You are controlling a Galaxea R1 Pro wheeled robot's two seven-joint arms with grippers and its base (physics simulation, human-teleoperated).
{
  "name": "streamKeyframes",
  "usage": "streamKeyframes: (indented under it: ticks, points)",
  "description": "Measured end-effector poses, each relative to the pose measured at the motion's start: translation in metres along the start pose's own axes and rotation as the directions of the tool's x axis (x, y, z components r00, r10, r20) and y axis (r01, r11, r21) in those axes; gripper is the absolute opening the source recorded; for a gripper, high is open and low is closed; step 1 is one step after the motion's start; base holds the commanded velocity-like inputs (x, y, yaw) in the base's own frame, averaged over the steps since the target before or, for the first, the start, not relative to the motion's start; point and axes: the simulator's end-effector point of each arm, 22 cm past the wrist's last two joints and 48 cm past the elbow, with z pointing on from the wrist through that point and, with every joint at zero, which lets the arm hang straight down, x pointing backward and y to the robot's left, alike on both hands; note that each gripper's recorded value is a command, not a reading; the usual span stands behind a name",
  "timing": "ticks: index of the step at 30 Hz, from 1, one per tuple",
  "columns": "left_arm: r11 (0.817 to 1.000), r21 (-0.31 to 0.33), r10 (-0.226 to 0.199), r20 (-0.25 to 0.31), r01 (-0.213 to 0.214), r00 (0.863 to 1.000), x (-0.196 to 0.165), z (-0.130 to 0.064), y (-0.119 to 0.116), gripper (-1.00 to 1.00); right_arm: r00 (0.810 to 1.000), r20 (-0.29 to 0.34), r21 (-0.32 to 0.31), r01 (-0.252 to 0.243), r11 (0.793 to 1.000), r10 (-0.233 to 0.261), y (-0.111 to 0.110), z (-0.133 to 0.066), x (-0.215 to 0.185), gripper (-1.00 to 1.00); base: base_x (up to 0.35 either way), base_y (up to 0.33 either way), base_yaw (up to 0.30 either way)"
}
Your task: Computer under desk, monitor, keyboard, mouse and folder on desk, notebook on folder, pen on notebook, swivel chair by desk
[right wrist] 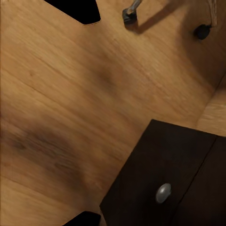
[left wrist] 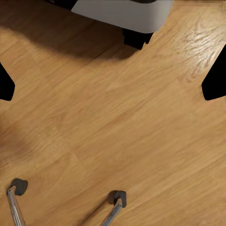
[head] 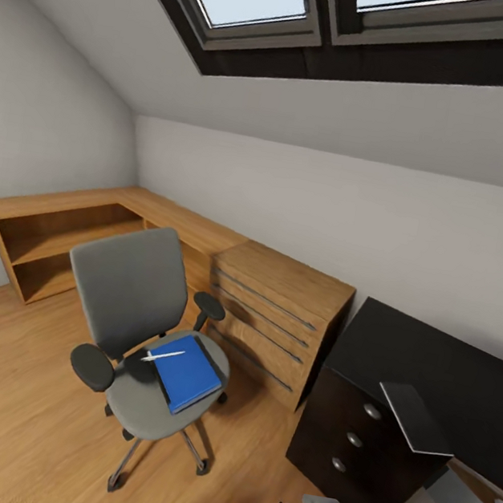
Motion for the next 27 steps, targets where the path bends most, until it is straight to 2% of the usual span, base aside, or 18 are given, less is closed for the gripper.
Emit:
streamKeyframes:
  ticks: [8, 14, 20, 27]
  points:
    - [1.0, -0.003, 0.001, -0.008, -0.001, 1.0, 0.004, 0.0, 0.001, 1.0, 1.0, -0.009, -0.002, 0.005, 1.0, -0.005, 0.001, 0.001, 0.005, 1.0, 0.0, 0.0, 0.2]
    - [1.0, -0.006, 0.002, -0.016, -0.003, 1.0, 0.007, 0.0, 0.002, 1.0, 0.999, -0.013, -0.016, 0.038, 0.999, -0.038, 0.004, 0.001, 0.009, 1.0, 0.0, 0.0, 0.172]
    - [1.0, -0.008, 0.004, -0.025, -0.004, 1.0, 0.01, 0.0, 0.003, 1.0, 0.998, -0.024, -0.024, 0.049, 0.998, -0.05, 0.007, 0.0, 0.016, 1.0, 0.0, 0.0, 0.167]
    - [1.0, -0.009, 0.005, -0.033, -0.005, 0.999, 0.014, 0.0, 0.004, 1.0, 0.998, -0.032, -0.028, 0.05, 0.998, -0.051, 0.009, 0.001, 0.021, 1.0, 0.0, 0.0, 0.09]
